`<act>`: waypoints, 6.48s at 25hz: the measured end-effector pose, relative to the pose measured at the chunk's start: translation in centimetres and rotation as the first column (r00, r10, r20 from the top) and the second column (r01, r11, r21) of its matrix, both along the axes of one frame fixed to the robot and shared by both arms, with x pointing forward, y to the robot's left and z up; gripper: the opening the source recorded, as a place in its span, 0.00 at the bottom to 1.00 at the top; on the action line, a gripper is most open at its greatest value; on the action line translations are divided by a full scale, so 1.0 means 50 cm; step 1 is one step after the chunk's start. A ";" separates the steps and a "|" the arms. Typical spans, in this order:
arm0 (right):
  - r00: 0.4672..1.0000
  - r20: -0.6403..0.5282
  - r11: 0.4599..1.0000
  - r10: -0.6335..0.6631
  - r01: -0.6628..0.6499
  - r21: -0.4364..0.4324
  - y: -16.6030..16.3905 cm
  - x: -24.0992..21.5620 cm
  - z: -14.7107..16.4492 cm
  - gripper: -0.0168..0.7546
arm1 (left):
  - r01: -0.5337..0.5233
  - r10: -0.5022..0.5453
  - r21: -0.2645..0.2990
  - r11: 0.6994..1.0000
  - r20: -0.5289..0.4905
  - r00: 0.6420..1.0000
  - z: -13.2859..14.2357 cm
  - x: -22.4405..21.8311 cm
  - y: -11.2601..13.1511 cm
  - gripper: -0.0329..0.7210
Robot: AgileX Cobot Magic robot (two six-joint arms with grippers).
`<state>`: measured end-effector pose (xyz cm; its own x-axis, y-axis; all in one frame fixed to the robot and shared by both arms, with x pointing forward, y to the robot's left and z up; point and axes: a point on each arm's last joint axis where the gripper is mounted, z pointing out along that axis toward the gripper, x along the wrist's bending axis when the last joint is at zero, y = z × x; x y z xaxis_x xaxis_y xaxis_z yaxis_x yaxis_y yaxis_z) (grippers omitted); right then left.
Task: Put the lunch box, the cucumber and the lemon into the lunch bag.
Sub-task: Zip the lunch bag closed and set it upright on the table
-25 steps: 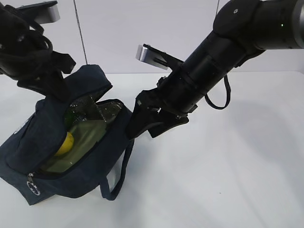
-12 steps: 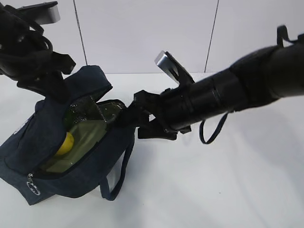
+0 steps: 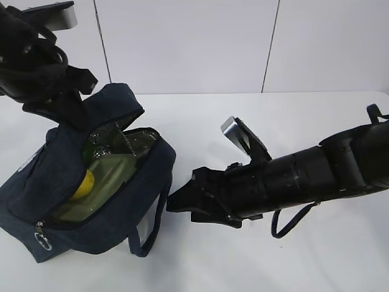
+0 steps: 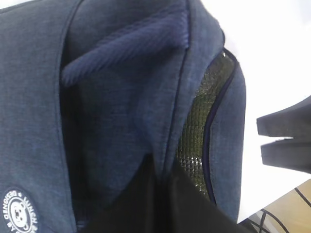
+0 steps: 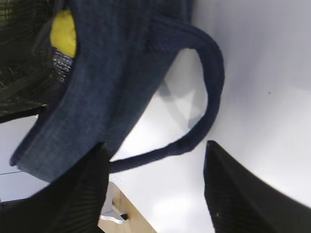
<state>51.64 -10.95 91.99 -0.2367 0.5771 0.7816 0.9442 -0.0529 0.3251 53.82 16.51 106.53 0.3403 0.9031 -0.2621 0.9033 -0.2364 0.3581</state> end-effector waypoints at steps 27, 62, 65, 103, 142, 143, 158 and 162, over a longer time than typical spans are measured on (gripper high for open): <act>0.999 -0.025 0.990 0.047 -0.043 0.133 0.044 0.057 0.005 0.60 | -0.010 0.010 -0.036 0.999 -0.004 1.000 0.002 0.000 -0.005 0.03; 0.974 0.159 0.987 0.159 -0.151 -0.060 0.027 0.045 0.072 0.03 | -0.006 0.006 -0.022 1.000 -0.003 1.000 0.001 0.000 -0.003 0.03; 0.961 0.211 0.979 0.181 -0.157 -0.127 0.017 0.039 0.098 0.03 | -0.007 0.007 -0.024 1.000 0.001 1.000 0.002 0.001 -0.003 0.03; 0.602 0.502 0.706 0.621 -0.151 -0.692 -0.040 0.051 0.278 0.03 | 0.069 -0.076 -0.122 0.990 -0.053 0.996 -0.024 -0.011 -0.078 0.03; 0.466 0.520 0.586 0.716 0.004 -0.811 -0.046 0.103 0.269 0.03 | -0.047 0.052 -0.281 0.959 0.013 0.999 -0.055 0.032 -0.130 0.03; 0.470 0.527 0.594 0.708 0.008 -0.805 -0.045 0.106 0.267 0.03 | -0.049 0.057 -0.283 0.958 0.020 0.998 -0.055 0.034 -0.130 0.03; 0.490 0.595 0.650 0.637 0.073 -0.756 -0.038 0.124 0.263 0.03 | -0.063 0.090 -0.289 0.955 0.083 0.992 -0.050 0.046 -0.128 0.03; 0.497 0.603 0.661 0.624 0.076 -0.746 -0.037 0.124 0.264 0.03 | -0.062 0.089 -0.287 0.956 0.085 0.992 -0.050 0.046 -0.128 0.03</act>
<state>57.86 -12.81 105.18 -0.7496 0.5597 -0.3534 0.1844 0.6893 0.7006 56.12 10.09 104.01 0.3100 0.8204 -0.4804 0.8728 -0.0453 0.4859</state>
